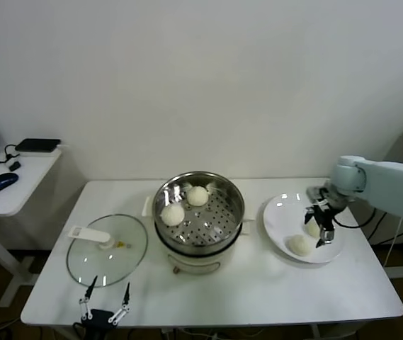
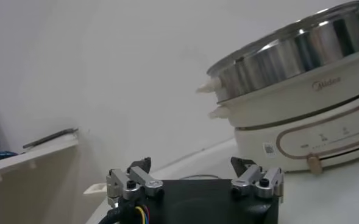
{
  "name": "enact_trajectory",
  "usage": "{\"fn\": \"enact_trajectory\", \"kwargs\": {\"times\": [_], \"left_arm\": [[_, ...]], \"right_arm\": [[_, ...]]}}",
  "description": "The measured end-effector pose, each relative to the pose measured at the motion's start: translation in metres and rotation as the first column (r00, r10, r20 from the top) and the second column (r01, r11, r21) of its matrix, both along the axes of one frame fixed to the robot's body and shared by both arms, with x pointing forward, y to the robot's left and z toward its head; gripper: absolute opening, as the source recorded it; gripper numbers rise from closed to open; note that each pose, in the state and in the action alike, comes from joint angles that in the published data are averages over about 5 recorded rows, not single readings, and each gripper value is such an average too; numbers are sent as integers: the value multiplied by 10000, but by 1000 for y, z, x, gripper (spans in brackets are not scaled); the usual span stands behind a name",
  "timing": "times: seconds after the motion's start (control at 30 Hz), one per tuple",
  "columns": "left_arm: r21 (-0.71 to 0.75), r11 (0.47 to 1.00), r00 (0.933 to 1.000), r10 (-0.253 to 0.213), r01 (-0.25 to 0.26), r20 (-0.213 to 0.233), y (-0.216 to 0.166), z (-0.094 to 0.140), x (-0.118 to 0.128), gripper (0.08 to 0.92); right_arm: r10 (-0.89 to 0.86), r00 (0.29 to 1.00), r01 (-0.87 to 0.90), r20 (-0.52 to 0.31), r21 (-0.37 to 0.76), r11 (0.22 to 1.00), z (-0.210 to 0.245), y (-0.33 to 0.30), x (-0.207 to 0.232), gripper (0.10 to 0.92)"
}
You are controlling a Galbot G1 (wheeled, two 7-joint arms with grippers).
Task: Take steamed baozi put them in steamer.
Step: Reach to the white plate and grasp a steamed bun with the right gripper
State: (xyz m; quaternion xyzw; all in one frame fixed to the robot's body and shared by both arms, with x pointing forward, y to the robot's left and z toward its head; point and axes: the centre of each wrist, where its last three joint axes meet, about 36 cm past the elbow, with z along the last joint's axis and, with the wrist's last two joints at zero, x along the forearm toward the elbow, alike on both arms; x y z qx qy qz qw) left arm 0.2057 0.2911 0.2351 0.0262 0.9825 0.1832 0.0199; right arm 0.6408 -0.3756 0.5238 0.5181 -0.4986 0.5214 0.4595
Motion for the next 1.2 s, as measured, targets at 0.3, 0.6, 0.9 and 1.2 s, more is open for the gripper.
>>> {"fn": "enact_trajectory", "kwargs": {"times": [0.3,0.6,0.9,1.2], "left_arm": [[-8,10000,9999,64,-64,-87,1,-2,1,823],[-10,9999,9999,101,-101,-129,2,-2,4,823],[-14,9999,9999,100,-100,-91,2,-1,6,823],[26,10000,9999,73,-73,-70,3,1,4,823]], "right_arm": [[-260,9997,259,10,114,9996,-33,1,7,823],[-410,9991,412,-125,130,9991,-53,6,9,823],[-539,9984,541,-189,109,9985,-57,2,10,666],[-415,9989,422,-225,312,9986,-44,7,14,520]]}}
